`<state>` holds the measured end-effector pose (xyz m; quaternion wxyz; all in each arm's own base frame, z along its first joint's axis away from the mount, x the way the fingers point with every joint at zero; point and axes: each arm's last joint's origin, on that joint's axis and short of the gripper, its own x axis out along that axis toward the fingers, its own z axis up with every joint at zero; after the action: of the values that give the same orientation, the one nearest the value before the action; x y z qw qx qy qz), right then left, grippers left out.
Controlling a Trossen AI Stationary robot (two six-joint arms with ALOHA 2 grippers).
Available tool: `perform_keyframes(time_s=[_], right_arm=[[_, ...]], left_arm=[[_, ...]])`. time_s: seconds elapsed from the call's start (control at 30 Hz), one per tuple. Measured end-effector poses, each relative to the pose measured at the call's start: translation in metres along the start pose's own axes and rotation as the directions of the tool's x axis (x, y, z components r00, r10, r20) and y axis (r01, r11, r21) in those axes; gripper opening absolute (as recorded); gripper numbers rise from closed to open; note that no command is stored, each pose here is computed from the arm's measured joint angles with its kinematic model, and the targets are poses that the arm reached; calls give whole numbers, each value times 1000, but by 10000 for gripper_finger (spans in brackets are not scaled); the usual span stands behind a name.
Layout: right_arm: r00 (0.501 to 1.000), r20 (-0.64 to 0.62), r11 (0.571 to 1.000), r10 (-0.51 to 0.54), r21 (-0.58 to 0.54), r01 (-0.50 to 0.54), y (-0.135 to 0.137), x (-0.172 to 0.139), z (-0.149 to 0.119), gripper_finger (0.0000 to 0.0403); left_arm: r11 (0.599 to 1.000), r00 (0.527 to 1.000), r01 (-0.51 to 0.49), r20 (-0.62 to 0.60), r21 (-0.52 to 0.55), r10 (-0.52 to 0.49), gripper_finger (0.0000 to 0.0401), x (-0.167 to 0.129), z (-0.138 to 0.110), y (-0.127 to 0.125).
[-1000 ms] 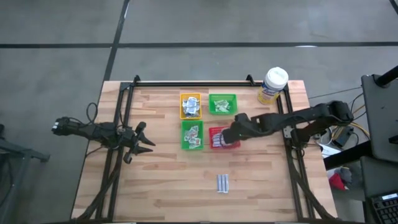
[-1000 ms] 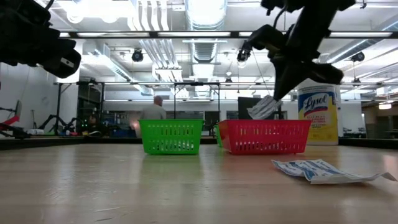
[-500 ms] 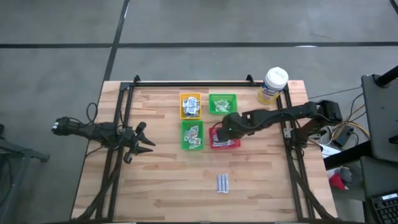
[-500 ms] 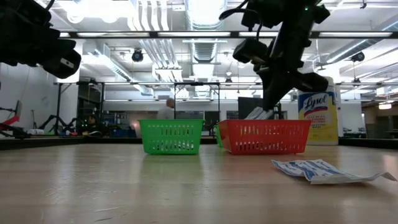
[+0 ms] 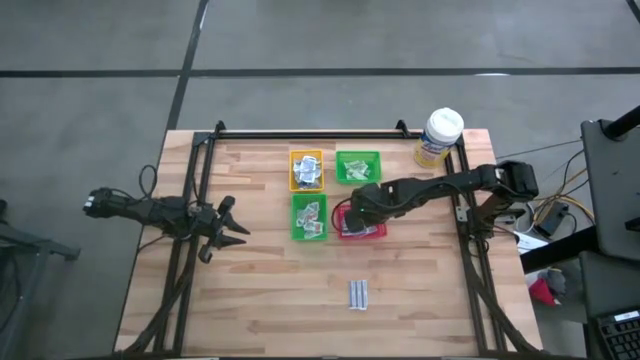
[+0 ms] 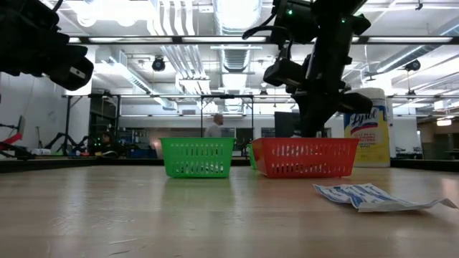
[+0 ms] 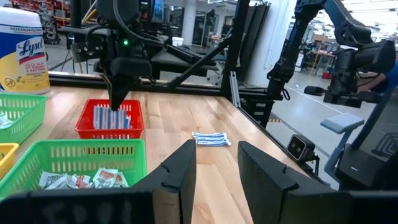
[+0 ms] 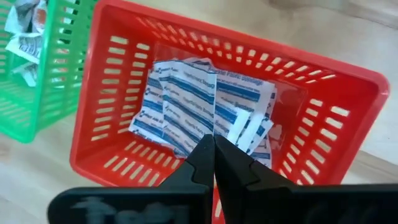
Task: Pick & Place First Aid Supplies
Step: Put the blue bandage pack into the red bin
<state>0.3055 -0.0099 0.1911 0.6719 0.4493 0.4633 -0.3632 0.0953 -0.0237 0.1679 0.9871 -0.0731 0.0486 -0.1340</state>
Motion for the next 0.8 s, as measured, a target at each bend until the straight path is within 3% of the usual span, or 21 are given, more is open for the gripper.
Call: perform_keyframes(time_s=[0.33,0.6,0.8], right_arm=[[999,-40,1000,-24,-4,24,-5,2,-3,13],[998,-59,999,-29,18,30,-8,4,-4,63],[998,-66,998,12,-69,-17,-3,-5,-3,89]], left_arm=[[1000,1000,0,0,1,0,115,0,0,0],[1000,1000,0,0,1,0,115,0,0,0],[1000,1000,0,0,2,0,115,0,0,0]])
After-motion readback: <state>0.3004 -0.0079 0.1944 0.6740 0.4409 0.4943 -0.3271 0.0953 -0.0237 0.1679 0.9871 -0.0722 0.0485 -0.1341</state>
